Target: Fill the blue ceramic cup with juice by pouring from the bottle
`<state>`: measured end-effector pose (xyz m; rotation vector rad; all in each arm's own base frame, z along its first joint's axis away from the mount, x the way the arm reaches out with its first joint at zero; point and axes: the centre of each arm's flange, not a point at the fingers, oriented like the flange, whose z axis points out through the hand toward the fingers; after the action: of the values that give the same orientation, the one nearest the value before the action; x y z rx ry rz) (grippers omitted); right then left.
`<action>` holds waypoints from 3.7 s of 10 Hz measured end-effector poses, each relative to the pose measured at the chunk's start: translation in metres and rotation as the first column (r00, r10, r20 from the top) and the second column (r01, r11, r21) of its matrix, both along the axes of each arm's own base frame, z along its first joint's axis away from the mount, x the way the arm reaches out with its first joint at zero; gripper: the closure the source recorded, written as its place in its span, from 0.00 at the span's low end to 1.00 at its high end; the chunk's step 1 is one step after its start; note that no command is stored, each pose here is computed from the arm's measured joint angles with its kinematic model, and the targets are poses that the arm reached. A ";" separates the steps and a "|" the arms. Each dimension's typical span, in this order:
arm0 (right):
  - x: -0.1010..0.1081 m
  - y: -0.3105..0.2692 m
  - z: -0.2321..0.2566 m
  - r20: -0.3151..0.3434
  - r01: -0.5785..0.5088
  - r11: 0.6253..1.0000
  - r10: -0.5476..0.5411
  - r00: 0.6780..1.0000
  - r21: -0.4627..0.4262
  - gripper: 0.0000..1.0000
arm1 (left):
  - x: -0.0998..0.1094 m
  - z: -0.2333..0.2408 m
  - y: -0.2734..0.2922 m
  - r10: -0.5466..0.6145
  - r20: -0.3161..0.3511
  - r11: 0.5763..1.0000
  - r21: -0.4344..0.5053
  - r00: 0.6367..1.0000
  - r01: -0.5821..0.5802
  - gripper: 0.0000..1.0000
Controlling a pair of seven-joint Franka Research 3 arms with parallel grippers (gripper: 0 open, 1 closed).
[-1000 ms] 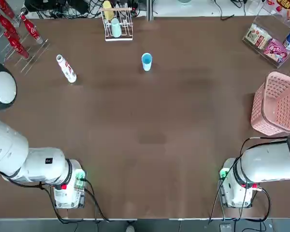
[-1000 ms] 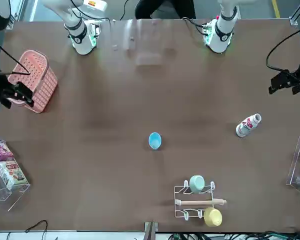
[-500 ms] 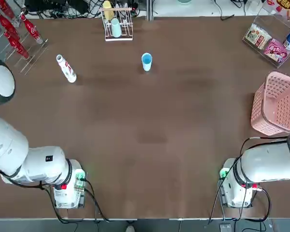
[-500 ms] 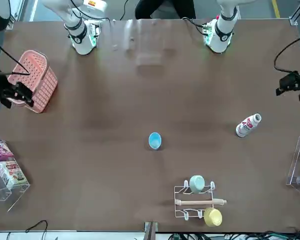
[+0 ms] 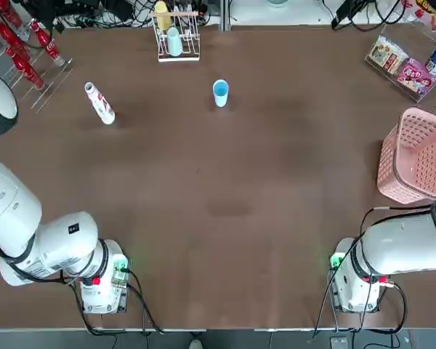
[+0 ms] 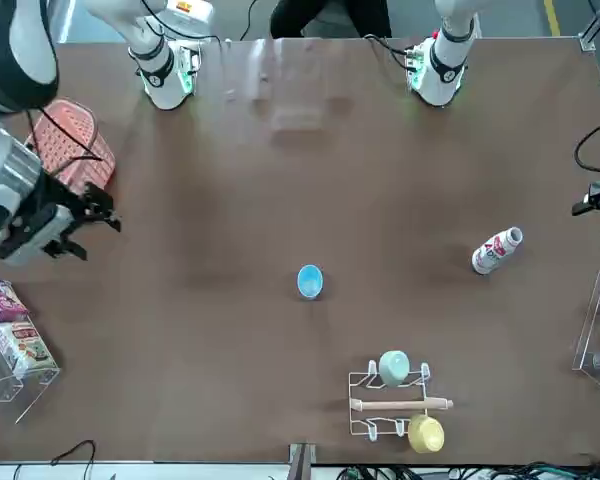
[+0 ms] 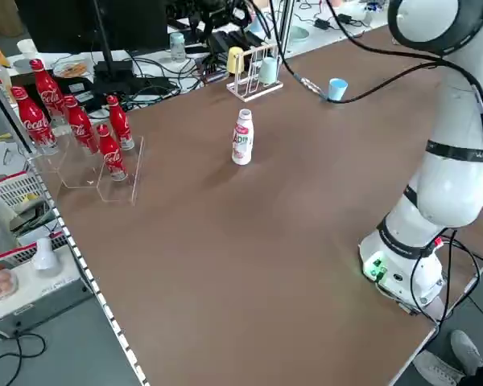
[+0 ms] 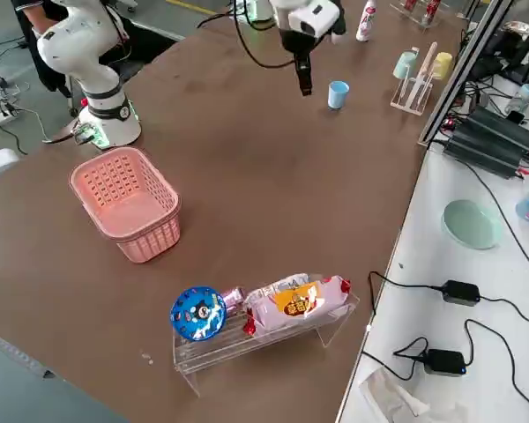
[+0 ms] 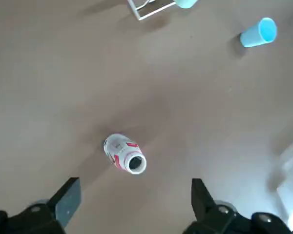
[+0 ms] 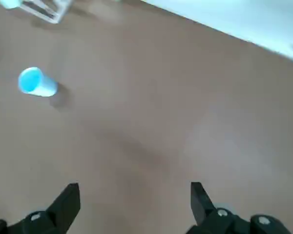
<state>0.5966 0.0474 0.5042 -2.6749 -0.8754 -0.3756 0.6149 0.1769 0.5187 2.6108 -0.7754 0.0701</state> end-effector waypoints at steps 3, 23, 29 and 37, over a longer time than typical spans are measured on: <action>0.017 0.053 -0.099 0.206 -0.375 0.926 0.359 0.910 0.043 0.00 | -0.021 -0.071 0.090 -0.167 0.184 0.948 -0.238 0.969 0.209 0.01; 0.024 0.294 -0.358 0.494 -0.569 0.781 0.400 0.772 0.257 0.00 | -0.071 -0.382 0.107 -0.134 0.826 0.536 -0.404 0.548 0.741 0.01; 0.018 0.315 -0.368 0.495 -0.573 0.774 0.398 0.772 0.271 0.00 | -0.057 -0.394 0.071 -0.137 0.821 0.492 -0.429 0.554 0.758 0.02; 0.000 0.335 -0.382 0.477 -0.592 0.757 0.427 0.768 0.276 0.00 | -0.070 -0.415 0.045 -0.100 0.801 0.452 -0.492 0.591 0.744 0.12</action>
<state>0.5970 0.3824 0.1226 -1.8791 -1.4271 -0.8584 0.5449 0.2216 0.1034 1.3293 -1.3011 1.0356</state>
